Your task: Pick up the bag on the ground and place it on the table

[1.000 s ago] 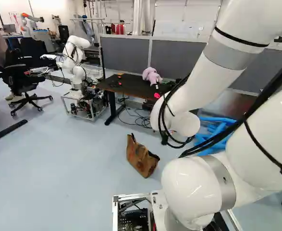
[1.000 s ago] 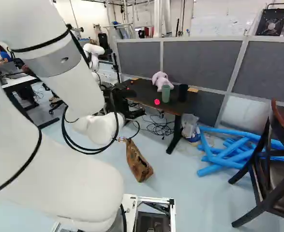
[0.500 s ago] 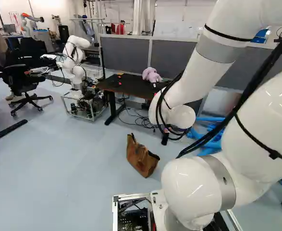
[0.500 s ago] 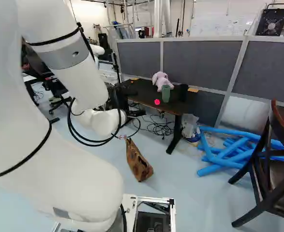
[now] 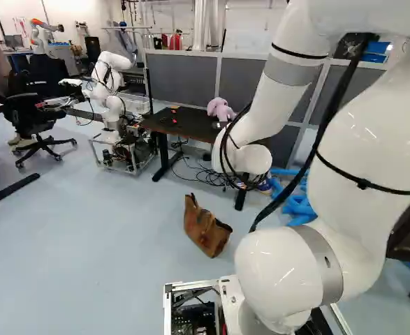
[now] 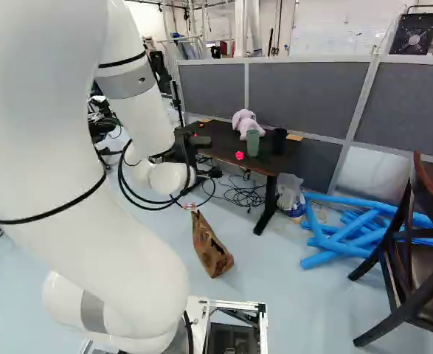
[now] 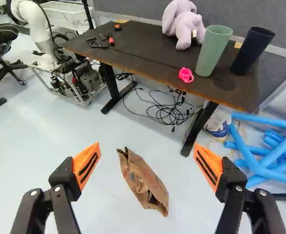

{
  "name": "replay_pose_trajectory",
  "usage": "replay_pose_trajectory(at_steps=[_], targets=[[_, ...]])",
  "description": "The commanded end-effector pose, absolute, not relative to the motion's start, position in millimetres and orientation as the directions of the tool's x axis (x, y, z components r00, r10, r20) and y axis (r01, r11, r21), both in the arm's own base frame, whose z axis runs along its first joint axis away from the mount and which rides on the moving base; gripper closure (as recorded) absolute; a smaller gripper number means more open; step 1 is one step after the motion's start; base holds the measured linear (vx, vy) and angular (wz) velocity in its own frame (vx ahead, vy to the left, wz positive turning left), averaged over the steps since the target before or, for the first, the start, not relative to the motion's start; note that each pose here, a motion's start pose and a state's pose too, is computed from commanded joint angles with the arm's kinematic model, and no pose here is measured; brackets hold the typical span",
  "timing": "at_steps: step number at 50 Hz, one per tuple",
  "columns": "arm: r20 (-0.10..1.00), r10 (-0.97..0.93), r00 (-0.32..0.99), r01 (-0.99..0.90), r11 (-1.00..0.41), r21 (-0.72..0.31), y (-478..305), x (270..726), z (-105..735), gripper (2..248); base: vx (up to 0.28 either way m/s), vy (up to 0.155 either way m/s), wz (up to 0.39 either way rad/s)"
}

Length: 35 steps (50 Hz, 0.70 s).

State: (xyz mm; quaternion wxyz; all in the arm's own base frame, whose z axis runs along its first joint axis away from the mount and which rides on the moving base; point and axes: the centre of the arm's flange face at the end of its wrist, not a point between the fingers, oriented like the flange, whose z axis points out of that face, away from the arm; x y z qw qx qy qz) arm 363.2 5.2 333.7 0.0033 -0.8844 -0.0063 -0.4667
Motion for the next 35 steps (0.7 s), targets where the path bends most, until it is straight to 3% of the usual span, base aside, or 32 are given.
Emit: replay_pose_trajectory(at_steps=[35], targets=[[0.736,0.062,0.674,0.078,-0.997,0.012,12,433,287,3,0.000,0.000,0.000]])
